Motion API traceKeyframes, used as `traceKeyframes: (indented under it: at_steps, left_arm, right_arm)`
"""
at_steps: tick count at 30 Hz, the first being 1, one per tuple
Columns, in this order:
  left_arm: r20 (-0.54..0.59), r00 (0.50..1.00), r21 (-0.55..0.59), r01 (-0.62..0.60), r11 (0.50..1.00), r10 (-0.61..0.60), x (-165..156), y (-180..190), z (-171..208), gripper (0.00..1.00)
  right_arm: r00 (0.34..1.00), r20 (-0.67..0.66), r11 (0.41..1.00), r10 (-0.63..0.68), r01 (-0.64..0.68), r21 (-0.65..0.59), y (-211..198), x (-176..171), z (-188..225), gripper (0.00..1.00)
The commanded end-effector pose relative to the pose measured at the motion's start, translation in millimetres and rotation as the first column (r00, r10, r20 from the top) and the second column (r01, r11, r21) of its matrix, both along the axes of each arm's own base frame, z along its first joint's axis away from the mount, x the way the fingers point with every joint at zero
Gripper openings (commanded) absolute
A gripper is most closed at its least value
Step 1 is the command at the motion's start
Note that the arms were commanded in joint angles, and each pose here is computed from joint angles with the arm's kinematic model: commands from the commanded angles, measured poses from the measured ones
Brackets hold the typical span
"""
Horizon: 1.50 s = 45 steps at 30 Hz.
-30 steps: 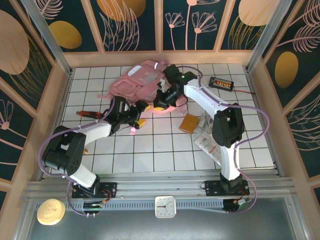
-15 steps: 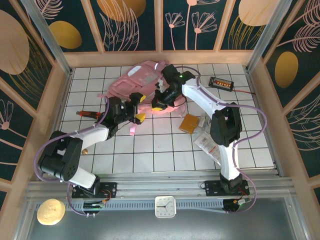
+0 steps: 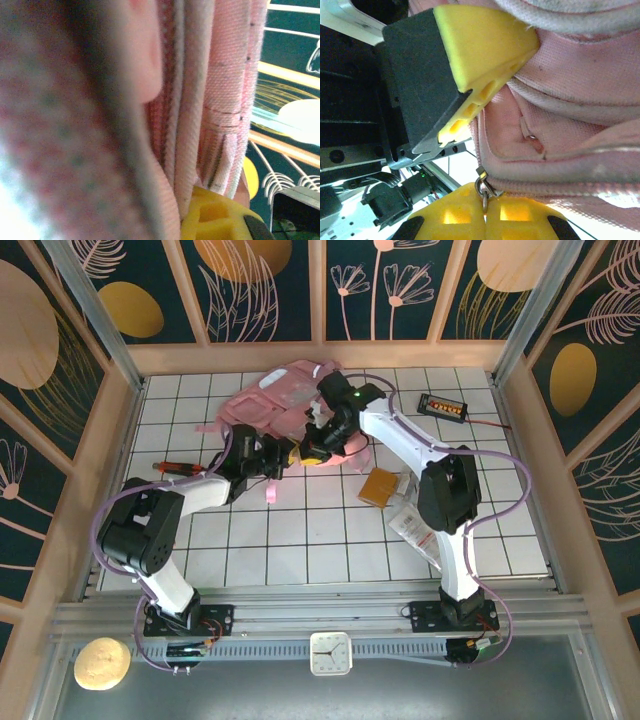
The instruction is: Pack the student bag
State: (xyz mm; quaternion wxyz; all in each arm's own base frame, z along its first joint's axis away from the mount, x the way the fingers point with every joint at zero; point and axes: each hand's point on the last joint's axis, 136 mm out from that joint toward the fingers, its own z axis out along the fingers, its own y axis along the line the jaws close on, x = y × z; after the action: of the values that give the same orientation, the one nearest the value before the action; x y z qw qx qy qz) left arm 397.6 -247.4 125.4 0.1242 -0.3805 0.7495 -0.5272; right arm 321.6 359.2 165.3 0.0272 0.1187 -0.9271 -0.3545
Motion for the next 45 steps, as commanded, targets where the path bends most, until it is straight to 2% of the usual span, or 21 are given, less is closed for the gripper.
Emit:
traceKeyframes:
  at_steps: [1,3,7,12,17,22,30,31,32,33,36,39,41,45]
  left_arm:
    - [0.071,0.99,0.149,0.112,0.983,-0.123,-7,1,7,0.0]
    - [0.064,0.984,0.215,0.149,0.965,-0.166,-12,10,0,0.0]
    - [0.045,0.984,0.311,0.152,0.938,-0.175,-15,39,-11,0.0]
    - [0.064,0.978,0.352,0.166,0.921,-0.201,-5,62,-8,0.0]
    - [0.062,0.963,0.427,0.212,0.879,-0.262,2,74,-2,0.0]
    - [0.081,0.953,0.439,0.228,0.869,-0.291,7,86,3,0.0]
    - [0.068,0.928,0.452,0.3,0.84,-0.367,10,90,-2,0.0]
    - [0.063,0.927,0.454,0.302,0.838,-0.369,11,91,-3,0.04]
    - [0.063,0.927,0.454,0.303,0.838,-0.37,12,91,-2,0.24]
    - [0.069,0.926,0.45,0.304,0.84,-0.372,13,90,0,0.32]
    - [0.079,0.93,0.419,0.295,0.859,-0.358,14,87,1,0.43]
    - [0.062,0.937,0.387,0.294,0.874,-0.343,10,85,-6,0.44]
    - [0.051,0.943,0.372,0.287,0.883,-0.328,8,85,-11,0.41]
    - [0.018,0.953,0.372,0.274,0.887,-0.302,18,87,-28,0.39]
  right_arm:
    - [0.998,-0.052,0.999,0.047,-0.047,0.005,-13,-18,1,0.0]
    - [0.998,-0.062,0.999,0.032,-0.032,-0.007,-25,-15,-6,0.0]
    - [0.997,-0.076,0.999,0.018,-0.021,-0.027,-39,-12,-15,0.0]
    - [0.996,-0.089,0.998,-0.024,0.019,-0.055,-60,-3,-26,0.0]
    - [0.995,-0.087,0.995,-0.046,0.038,-0.097,-76,2,-37,0.0]
    - [0.995,-0.055,0.986,-0.083,0.074,-0.146,-97,14,-42,0.0]
    - [0.991,0.019,0.983,-0.129,0.13,-0.131,-106,47,-42,0.0]
    - [0.992,0.017,0.985,-0.126,0.127,-0.118,-104,47,-39,0.0]
    - [0.992,0.02,0.987,-0.121,0.123,-0.105,-101,47,-36,0.0]
    - [0.993,0.021,0.988,-0.117,0.118,-0.096,-98,45,-34,0.0]
    - [0.995,0.013,0.993,-0.103,0.103,-0.063,-88,39,-27,0.0]
    - [0.995,-0.003,0.995,-0.101,0.101,-0.017,-79,33,-22,0.0]
    - [0.995,-0.01,0.995,-0.097,0.097,0.004,-74,28,-19,0.0]
    - [0.997,-0.019,0.997,-0.074,0.075,0.015,-68,16,-17,0.0]
